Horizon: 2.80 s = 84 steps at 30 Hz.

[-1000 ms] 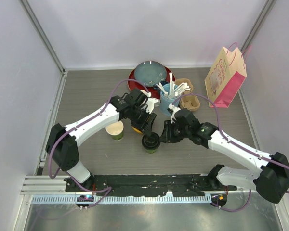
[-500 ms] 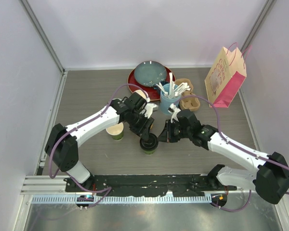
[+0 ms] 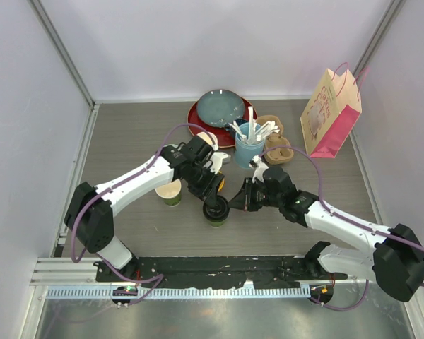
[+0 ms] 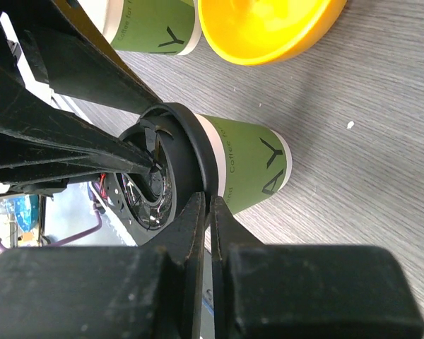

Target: Pack the takeout coffee

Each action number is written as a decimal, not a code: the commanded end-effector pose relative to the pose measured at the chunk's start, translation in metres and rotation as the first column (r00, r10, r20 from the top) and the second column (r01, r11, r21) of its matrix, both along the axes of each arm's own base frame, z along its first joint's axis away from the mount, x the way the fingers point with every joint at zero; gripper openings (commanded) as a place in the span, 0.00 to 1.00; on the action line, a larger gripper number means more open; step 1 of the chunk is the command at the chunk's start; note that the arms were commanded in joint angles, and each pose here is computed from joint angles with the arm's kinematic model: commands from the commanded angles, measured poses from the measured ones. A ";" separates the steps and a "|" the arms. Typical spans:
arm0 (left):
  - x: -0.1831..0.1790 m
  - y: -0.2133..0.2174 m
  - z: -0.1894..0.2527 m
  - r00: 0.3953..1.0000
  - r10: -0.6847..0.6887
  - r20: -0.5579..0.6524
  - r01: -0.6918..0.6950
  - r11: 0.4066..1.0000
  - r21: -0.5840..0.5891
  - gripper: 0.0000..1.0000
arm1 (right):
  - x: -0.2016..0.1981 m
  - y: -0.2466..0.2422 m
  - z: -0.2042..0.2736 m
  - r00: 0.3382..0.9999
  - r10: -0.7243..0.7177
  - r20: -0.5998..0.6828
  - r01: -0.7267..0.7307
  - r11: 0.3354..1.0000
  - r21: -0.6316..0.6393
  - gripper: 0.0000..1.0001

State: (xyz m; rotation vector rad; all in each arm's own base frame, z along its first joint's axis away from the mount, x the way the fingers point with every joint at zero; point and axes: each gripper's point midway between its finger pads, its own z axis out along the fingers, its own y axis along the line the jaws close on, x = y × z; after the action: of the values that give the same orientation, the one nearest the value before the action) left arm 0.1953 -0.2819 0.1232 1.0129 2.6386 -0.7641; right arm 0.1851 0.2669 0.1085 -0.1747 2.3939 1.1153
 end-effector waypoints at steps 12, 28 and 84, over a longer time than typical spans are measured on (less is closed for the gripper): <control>0.006 -0.007 -0.006 0.998 -0.048 0.036 0.047 0.999 0.021 0.43 | -0.036 -0.061 -0.074 0.984 -0.077 -0.162 0.013 0.931 -0.366 0.01; 0.035 -0.027 0.019 0.983 -0.073 0.169 0.084 0.995 -0.057 0.45 | -0.010 -0.003 0.056 0.993 0.023 0.113 -0.008 0.991 -0.131 0.11; 0.001 0.023 0.027 0.998 0.012 -0.056 -0.018 0.993 -0.116 0.47 | 0.021 0.059 0.047 0.855 0.363 0.372 -0.254 0.916 -0.311 0.36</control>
State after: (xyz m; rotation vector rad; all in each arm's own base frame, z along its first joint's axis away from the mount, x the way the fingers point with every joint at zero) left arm 0.1995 -0.2452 0.1504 0.9503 2.6320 -0.8842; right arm 0.2053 0.3154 0.1507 -0.8597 2.1708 0.7417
